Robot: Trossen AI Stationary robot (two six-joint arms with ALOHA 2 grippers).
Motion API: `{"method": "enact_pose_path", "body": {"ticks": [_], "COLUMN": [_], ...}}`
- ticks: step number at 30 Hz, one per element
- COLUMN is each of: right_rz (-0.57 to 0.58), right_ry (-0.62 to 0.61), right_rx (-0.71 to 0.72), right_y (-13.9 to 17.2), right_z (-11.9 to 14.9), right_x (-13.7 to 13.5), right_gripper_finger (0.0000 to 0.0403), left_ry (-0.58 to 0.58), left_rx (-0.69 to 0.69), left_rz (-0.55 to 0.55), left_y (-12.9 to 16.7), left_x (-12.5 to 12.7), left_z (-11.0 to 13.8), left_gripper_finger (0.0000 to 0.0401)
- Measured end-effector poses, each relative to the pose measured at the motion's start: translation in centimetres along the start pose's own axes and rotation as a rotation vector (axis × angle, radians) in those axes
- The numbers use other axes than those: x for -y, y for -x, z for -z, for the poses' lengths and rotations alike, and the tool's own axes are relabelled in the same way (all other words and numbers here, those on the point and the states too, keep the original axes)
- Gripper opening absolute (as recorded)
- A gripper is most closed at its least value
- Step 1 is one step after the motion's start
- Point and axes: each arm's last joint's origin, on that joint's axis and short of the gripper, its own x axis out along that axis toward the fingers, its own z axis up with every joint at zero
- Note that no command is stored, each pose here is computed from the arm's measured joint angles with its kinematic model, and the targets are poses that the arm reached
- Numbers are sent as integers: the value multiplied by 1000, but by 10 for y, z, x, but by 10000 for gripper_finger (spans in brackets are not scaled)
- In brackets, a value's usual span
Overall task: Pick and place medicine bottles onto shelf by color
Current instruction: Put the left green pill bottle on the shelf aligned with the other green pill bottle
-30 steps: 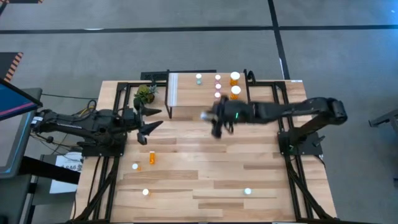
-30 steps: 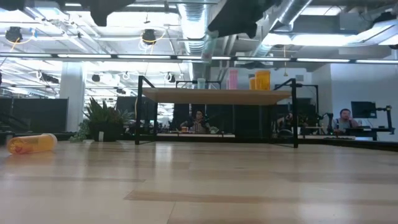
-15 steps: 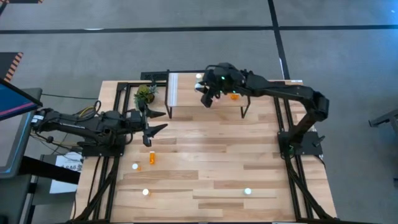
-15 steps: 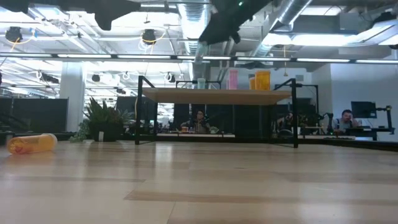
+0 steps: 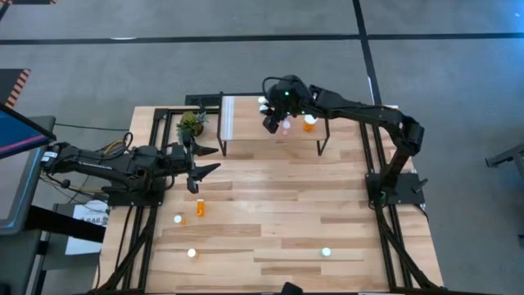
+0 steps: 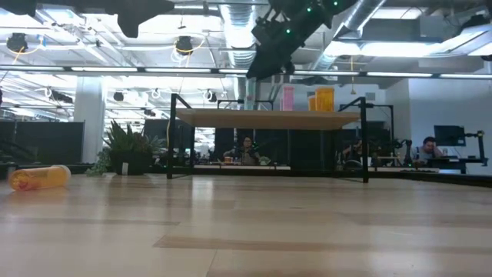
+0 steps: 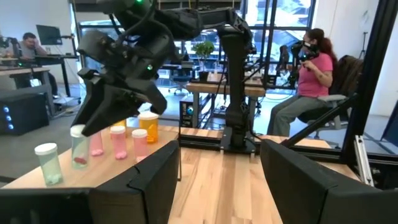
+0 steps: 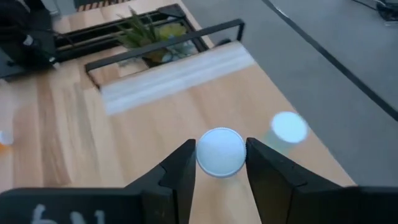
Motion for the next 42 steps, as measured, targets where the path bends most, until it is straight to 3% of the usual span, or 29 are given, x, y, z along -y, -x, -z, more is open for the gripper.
{"method": "enact_pose_path", "body": {"ticks": [7,17,42], "right_rz": [5,0,4], "right_ry": [-30,-52,-86], "right_rx": [-2,-56,-26], "right_y": [0,-23,-24], "right_z": [0,12,9], "right_x": [4,0,2], "right_gripper_finger": [153,156,157], "left_ry": [4,17,10], "left_rx": [10,25,27], "left_rz": [0,28,28], "left_y": [0,0,0], "left_x": [0,1,1], "left_z": [-1,-3,-3], "left_gripper_finger": [212,212,212]}}
